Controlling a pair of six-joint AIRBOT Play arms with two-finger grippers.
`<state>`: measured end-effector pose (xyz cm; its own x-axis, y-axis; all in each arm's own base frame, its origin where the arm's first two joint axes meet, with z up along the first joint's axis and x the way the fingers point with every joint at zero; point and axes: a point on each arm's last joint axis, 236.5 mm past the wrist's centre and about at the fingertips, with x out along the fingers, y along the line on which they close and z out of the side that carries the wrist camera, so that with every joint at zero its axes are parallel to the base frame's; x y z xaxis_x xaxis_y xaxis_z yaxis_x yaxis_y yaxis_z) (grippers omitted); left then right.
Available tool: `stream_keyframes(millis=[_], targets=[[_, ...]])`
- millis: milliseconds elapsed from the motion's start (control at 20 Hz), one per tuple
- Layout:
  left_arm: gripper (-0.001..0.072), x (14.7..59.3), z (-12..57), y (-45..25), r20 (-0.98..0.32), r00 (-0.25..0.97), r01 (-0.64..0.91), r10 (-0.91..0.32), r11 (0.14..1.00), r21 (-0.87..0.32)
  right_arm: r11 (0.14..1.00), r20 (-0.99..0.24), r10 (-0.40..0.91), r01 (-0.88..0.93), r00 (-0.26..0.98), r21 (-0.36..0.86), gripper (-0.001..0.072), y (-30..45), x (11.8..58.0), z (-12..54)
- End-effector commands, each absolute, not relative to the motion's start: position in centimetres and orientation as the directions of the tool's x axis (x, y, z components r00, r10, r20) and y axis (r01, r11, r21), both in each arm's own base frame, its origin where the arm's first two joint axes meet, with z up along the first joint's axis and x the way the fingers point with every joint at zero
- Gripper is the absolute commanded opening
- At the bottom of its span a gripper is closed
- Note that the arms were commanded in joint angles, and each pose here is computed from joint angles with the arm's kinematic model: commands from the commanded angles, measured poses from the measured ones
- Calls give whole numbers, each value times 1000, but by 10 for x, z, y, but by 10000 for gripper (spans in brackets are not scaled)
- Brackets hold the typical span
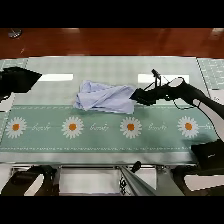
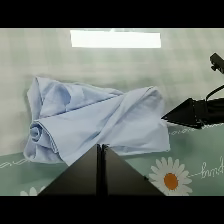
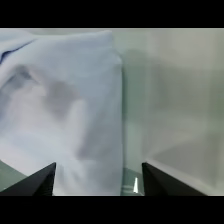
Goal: Fold the shirts.
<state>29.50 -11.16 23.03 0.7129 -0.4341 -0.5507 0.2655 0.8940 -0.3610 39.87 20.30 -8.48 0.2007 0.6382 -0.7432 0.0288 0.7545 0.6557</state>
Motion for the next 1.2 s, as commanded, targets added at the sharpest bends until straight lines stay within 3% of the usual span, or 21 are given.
stream_keyframes(millis=[0,100,150,200,250,400,550,700,800,1000,1150], targets=[[12,293,224,-112,-567,699,253,-436,892,-374,751,-740,643,28,197,660,572,222,396,-92],[12,293,224,-112,-567,699,253,-436,892,-374,747,-739,643,47,204,663,553,224,397,-91],[12,293,224,-112,-567,699,253,-436,892,-374,745,-738,645,49,198,665,353,224,396,-91],[12,293,225,-112,-567,699,253,-436,892,-374,744,-738,650,47,183,667,90,225,392,-91],[13,293,225,-112,-567,699,253,-436,892,-374,739,-735,659,43,163,672,17,226,388,-89],[13,293,224,-112,-567,699,254,-436,893,-373,713,-701,700,-76,140,697,17,222,376,-46],[13,296,226,-111,-555,710,252,-432,893,-373,627,-582,778,-249,236,738,17,217,373,93],[12,306,234,-110,-521,740,249,-425,893,-374,731,-578,678,-330,454,598,16,177,368,218],[12,310,232,-109,-518,744,248,-421,895,-371,764,-574,642,-361,508,535,16,156,348,271],[13,311,213,-110,-555,717,241,-421,897,-370,813,-598,576,-312,558,492,16,112,324,314],[13,311,201,-110,-575,702,231,-420,898,-374,849,-656,508,-195,558,491,16,71,316,304]])
